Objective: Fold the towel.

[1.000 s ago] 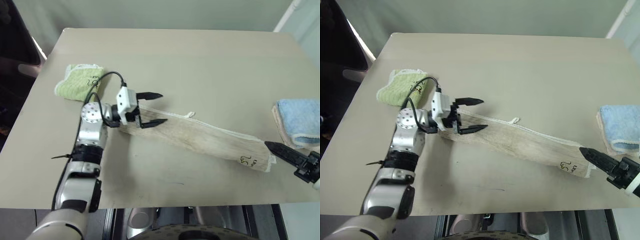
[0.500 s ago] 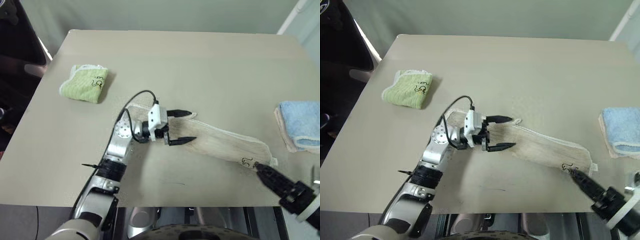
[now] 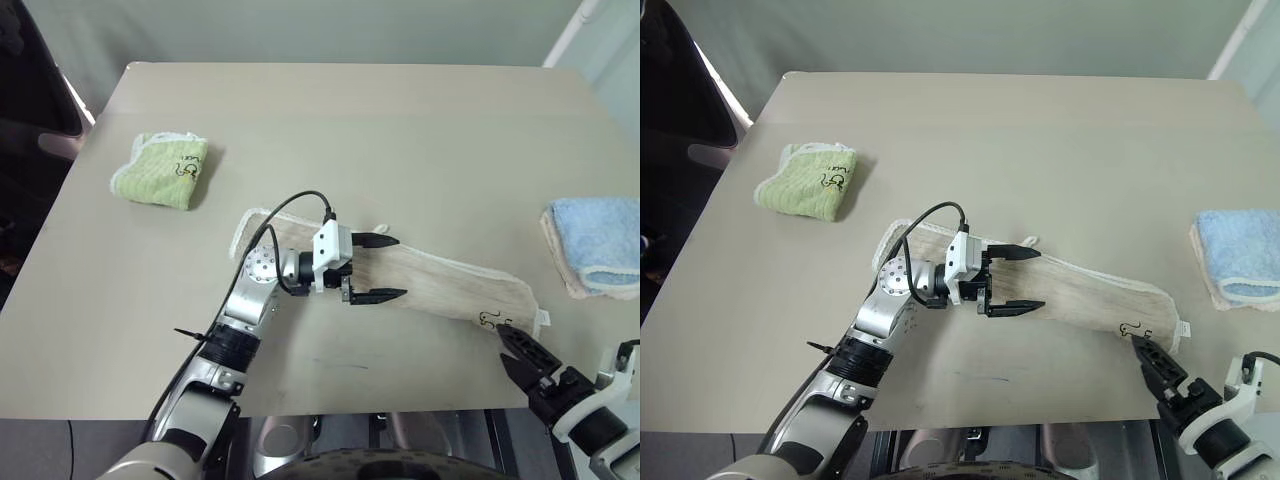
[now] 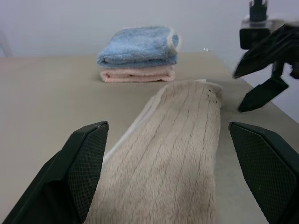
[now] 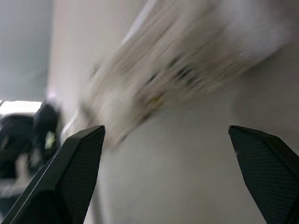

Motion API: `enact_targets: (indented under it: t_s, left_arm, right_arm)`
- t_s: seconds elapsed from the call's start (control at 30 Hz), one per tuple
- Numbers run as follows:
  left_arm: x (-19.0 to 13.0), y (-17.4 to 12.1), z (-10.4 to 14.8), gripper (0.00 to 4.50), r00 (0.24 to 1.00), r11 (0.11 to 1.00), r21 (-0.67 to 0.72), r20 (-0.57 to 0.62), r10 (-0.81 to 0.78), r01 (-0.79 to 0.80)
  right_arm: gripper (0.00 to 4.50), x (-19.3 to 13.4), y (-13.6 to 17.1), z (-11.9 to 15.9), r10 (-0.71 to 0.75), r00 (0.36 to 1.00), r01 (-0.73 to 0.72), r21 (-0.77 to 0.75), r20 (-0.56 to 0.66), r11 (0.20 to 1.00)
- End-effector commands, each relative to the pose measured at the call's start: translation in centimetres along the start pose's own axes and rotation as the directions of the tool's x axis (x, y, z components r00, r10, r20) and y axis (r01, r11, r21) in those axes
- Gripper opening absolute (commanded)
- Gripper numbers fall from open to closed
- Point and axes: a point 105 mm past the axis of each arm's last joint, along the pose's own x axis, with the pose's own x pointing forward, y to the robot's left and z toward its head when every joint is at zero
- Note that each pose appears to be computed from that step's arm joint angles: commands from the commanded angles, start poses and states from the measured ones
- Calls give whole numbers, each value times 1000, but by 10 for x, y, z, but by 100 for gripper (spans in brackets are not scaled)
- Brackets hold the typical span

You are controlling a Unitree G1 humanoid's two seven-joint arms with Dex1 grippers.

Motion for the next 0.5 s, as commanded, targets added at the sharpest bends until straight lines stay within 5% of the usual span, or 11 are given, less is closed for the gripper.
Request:
enact_targets:
  t_s: [0.03, 0.5]
  left_arm:
    - [1, -2, 9, 446, 1000, 1000, 24, 17, 5, -5]
    - [-6, -3, 3, 446, 997, 997, 16, 2, 76, -76]
  right_arm:
    - [450, 1, -7, 24, -63, 996, 64, -20, 70, 998]
    - [450, 18, 4, 41, -61, 992, 65, -35, 106, 997]
